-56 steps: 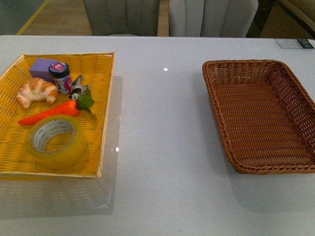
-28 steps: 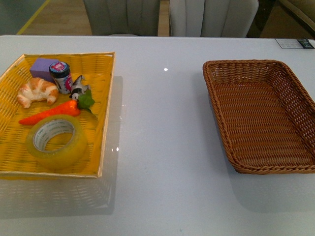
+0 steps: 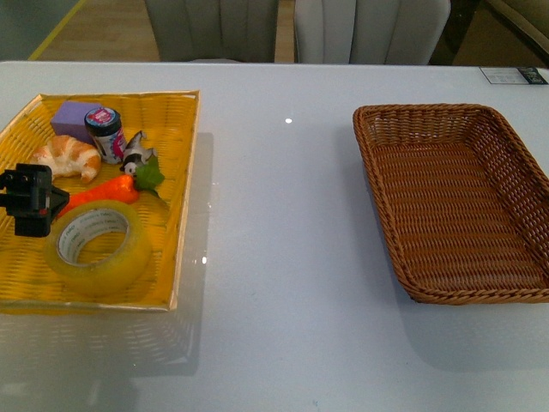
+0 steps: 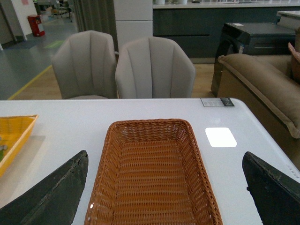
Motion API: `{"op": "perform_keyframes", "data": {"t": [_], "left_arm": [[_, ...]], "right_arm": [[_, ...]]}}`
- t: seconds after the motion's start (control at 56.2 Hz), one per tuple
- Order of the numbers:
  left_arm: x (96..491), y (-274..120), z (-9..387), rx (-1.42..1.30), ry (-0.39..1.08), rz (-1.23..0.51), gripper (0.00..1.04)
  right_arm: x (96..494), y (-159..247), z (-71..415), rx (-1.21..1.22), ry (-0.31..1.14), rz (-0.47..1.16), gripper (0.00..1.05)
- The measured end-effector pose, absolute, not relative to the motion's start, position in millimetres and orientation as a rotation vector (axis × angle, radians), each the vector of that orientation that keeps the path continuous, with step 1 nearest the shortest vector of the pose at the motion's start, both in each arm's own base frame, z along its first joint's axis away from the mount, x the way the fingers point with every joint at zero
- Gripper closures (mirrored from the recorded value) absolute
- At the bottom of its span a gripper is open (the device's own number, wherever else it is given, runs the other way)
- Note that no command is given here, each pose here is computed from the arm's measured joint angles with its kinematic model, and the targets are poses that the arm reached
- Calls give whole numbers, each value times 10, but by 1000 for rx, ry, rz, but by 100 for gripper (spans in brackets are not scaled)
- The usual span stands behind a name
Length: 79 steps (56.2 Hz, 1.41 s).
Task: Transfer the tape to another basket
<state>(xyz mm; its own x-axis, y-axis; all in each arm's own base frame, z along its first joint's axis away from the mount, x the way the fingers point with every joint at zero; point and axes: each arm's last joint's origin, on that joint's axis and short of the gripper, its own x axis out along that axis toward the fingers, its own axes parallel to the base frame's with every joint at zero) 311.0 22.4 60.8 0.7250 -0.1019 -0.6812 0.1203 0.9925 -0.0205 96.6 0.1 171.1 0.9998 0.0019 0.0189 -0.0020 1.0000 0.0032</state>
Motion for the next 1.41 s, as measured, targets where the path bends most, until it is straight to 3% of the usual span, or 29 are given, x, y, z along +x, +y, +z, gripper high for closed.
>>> {"op": "perform_keyframes", "data": {"t": [0.374,0.516,1.033,1.407], "left_arm": [[3290,205,30,89,916,-121,9],[3309,185,-18,91,939,-121,9],[3326,209,163,14,907,-81,87],[3241,174,1101,-107,688,-130,90]], "right_arm": [[966,2,1711,3,-19,2,9],[966,1,1709,3,-18,2,9],[966,1,1711,3,-19,2,9],[966,1,1711,3,-19,2,9]]}}
